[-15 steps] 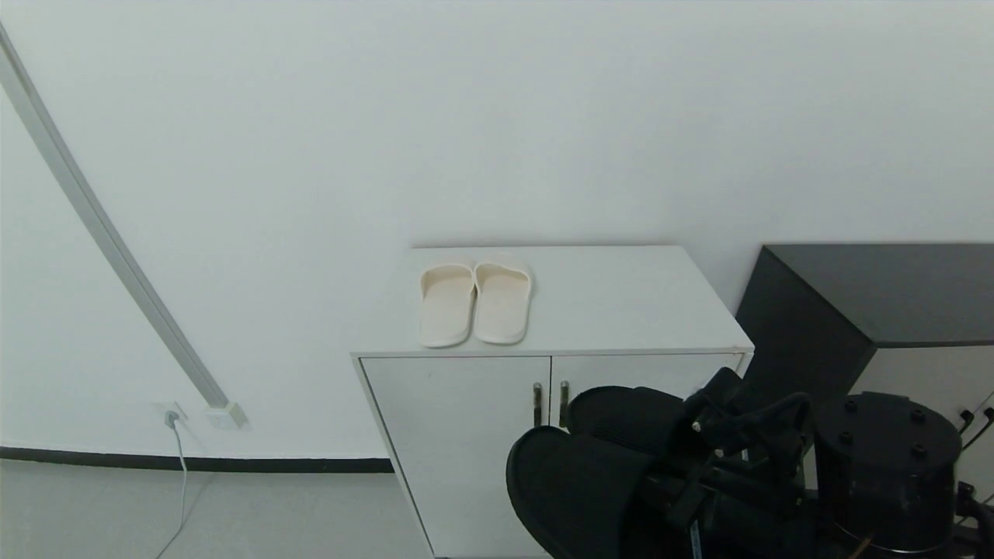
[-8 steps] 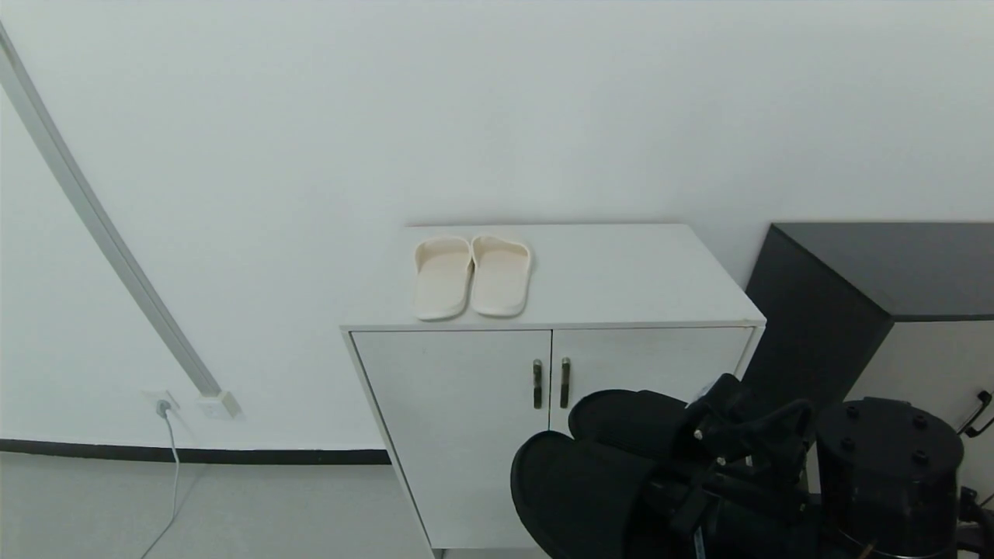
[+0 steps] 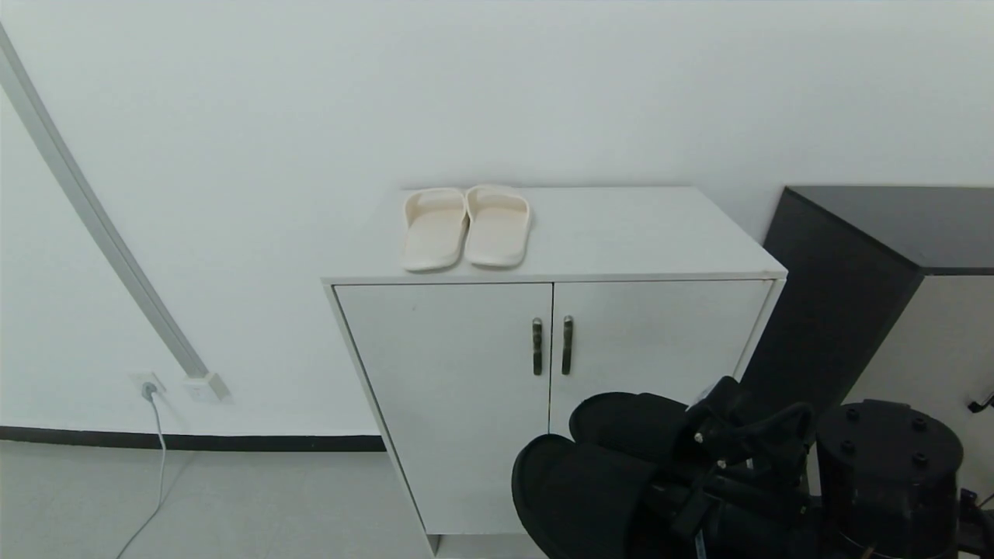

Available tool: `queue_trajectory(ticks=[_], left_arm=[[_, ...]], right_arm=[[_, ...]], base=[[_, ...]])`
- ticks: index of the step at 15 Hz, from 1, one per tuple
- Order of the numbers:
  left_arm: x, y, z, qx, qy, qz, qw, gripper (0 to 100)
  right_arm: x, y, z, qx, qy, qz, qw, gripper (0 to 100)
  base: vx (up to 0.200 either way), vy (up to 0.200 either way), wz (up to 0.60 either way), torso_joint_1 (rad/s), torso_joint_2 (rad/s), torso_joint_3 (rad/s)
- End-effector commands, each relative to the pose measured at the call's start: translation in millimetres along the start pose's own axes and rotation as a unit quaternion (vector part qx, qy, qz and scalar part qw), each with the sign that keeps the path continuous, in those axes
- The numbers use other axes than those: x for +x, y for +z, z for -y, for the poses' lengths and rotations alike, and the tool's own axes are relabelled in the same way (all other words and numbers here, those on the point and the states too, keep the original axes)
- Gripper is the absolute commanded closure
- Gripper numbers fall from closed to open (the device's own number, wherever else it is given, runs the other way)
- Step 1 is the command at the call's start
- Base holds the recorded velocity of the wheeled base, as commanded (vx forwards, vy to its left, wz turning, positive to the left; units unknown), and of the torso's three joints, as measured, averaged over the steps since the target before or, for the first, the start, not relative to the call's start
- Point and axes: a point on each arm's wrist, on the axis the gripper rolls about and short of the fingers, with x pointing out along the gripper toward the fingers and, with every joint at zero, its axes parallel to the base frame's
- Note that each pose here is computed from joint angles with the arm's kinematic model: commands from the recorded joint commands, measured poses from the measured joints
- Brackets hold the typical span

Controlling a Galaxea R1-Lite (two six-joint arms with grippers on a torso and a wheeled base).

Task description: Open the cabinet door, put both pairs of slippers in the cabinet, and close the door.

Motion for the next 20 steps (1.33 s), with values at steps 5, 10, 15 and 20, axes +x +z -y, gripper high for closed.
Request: queue_trajectory(ticks=[5, 10, 15, 20], left_arm=[[0, 0.0, 0.0, -0.002, 0.001, -0.001, 1.0000, 0], [0, 0.0, 0.0, 0.007, 0.000, -0.001, 1.0000, 0], [0, 0.2, 0.3, 0.016, -0.008, -0.001, 0.9998, 0], [15, 41.5, 1.0, 0.012, -0.039, -0.042, 0.9983, 0]], right_arm=[[0, -2, 0, -0.001, 0.003, -0.003, 1.000, 100], [1, -4, -2, -0.001, 0.005, -0.008, 1.000, 100], [-3, 0, -1, 0.000, 0.002, 0.008, 1.000, 100], [-3, -2, -1, -0.001, 0.002, 0.006, 1.000, 100]], base=[[0.000, 0.000, 0.00, -0.183, 0.51, 0.318], [0.000, 0.000, 0.00, -0.153, 0.48, 0.323], [0.000, 0.000, 0.00, -0.102, 0.46, 0.348], [0.000, 0.000, 0.00, -0.035, 0.42, 0.367]])
